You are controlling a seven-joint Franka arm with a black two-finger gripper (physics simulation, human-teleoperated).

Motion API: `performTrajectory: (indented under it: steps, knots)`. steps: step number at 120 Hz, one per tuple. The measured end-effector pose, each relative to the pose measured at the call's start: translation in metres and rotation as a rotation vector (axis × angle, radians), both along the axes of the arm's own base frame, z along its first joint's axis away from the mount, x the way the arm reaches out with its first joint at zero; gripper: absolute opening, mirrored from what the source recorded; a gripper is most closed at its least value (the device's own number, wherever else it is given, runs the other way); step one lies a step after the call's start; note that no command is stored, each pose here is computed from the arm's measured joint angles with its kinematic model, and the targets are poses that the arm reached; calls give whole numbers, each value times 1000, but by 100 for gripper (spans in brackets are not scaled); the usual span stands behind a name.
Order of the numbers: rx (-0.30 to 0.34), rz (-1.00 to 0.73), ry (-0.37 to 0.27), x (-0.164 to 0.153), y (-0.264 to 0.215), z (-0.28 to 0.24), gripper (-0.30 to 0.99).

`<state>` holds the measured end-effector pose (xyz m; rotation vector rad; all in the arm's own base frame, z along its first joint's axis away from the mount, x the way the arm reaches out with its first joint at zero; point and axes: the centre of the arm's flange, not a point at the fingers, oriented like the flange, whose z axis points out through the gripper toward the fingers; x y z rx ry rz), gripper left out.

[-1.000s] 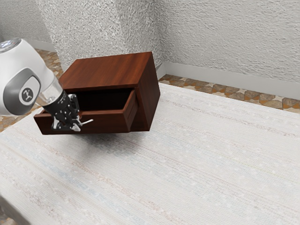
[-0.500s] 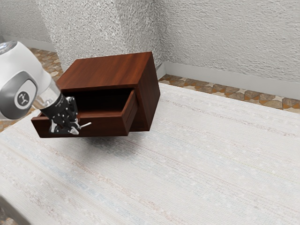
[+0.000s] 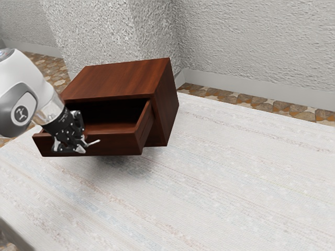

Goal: Pull the drawer handle with one arm to open the drawer

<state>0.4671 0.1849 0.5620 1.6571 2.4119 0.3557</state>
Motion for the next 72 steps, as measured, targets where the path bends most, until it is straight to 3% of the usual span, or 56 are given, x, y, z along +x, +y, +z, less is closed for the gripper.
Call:
performTrajectory:
  steps: [57,66,72]
  knots:
    - [30,-7,-36,-6,-2,22,13]
    - [65,-16,-71,-5,-3,49,14]
    - [108,-25,-129,1,-6,105,21]
